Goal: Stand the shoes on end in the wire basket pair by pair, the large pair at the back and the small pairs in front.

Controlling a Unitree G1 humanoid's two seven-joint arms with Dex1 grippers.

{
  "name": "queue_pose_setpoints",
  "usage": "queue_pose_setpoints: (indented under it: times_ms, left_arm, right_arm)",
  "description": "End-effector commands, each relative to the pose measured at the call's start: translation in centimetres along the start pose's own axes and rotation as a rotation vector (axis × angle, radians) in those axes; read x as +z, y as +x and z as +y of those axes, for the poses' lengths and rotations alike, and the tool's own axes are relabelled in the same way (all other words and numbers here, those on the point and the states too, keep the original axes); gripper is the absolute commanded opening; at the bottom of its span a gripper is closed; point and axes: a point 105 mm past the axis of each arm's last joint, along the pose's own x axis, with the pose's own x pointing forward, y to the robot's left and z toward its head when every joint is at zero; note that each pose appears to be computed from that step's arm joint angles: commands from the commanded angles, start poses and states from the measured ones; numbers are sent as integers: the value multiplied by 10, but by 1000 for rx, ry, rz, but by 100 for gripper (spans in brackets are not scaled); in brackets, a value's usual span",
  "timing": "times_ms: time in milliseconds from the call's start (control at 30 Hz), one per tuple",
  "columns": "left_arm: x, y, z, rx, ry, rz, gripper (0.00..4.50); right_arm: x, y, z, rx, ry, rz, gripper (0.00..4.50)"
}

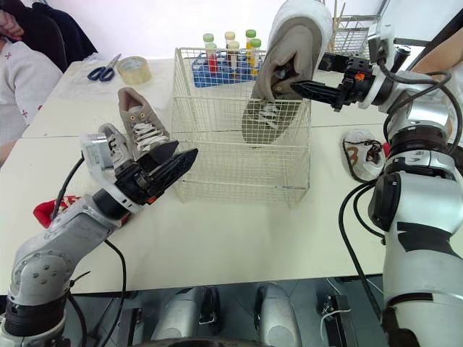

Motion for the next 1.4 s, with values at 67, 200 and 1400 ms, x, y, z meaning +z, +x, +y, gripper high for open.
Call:
queue_pose_setpoints:
  times_ms: [67,200,1400]
  left_arm:
    - [4,2,-8,-37,8,-6,450]
    - [12,3,-9,-39,11,-11,450]
    - [3,4,-2,-38,-15,-4,450]
  right_arm:
    - [5,-7,-5,-32,-70,60,445]
    - [7,-12,-7,-41,-213,167,445]
    - [26,-84,-30,-319,-154,173,445]
